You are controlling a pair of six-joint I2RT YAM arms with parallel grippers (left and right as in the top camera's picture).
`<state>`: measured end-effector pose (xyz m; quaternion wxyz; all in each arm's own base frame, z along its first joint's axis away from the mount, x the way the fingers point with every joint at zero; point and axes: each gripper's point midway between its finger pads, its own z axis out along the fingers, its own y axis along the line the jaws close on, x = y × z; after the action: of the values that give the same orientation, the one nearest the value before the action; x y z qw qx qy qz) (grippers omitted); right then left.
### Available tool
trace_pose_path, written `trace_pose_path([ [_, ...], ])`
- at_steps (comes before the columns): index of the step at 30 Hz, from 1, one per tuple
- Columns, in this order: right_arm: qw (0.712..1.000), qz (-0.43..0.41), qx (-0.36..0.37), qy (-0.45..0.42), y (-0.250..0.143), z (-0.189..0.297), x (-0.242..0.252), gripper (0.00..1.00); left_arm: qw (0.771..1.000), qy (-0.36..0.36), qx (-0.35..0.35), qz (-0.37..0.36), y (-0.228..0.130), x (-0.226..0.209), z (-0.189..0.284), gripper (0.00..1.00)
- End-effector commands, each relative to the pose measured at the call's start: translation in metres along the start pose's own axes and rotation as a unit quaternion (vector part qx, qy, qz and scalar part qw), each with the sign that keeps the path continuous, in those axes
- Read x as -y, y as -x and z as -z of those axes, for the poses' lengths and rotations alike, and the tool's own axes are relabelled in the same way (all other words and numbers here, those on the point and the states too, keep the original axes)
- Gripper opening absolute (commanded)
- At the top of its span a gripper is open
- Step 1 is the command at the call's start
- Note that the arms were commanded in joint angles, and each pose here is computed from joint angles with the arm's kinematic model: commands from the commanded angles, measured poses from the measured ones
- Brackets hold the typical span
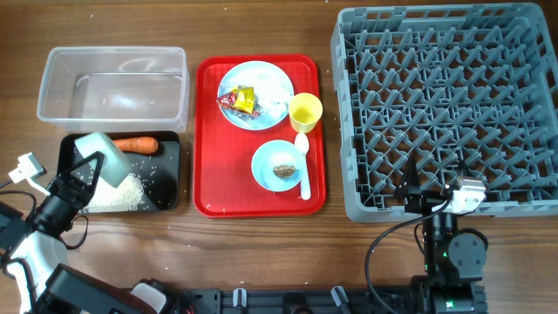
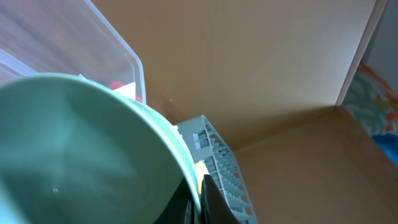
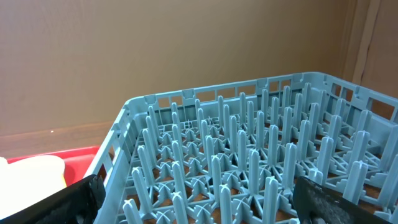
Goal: Sort waste into correct bins and load items into the dishwasher rack
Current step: 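Carry the emptied bowl back and set it on the red tray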
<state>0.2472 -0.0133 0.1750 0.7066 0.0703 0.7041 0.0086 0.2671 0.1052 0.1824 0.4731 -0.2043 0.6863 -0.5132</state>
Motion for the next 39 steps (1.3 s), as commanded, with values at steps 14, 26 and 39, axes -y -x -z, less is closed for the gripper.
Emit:
trace_pose_path([
  [14, 1.000, -0.004, 0.002, -0.007, 0.001, 0.000, 0.003, 1.00, 0.997, 0.066, 0.014, 0.046, 0.001, -0.025, 0.004, 0.06],
  [26, 1.000, -0.004, 0.002, -0.007, 0.001, 0.000, 0.003, 1.00, 0.988, 0.148, -0.005, 0.048, -0.008, -0.047, -0.007, 0.04],
  [39, 1.000, -0.004, 0.002, -0.007, 0.001, 0.000, 0.003, 1.00, 0.972, 0.231, -0.035, -0.038, -0.010, -0.012, -0.055, 0.04],
])
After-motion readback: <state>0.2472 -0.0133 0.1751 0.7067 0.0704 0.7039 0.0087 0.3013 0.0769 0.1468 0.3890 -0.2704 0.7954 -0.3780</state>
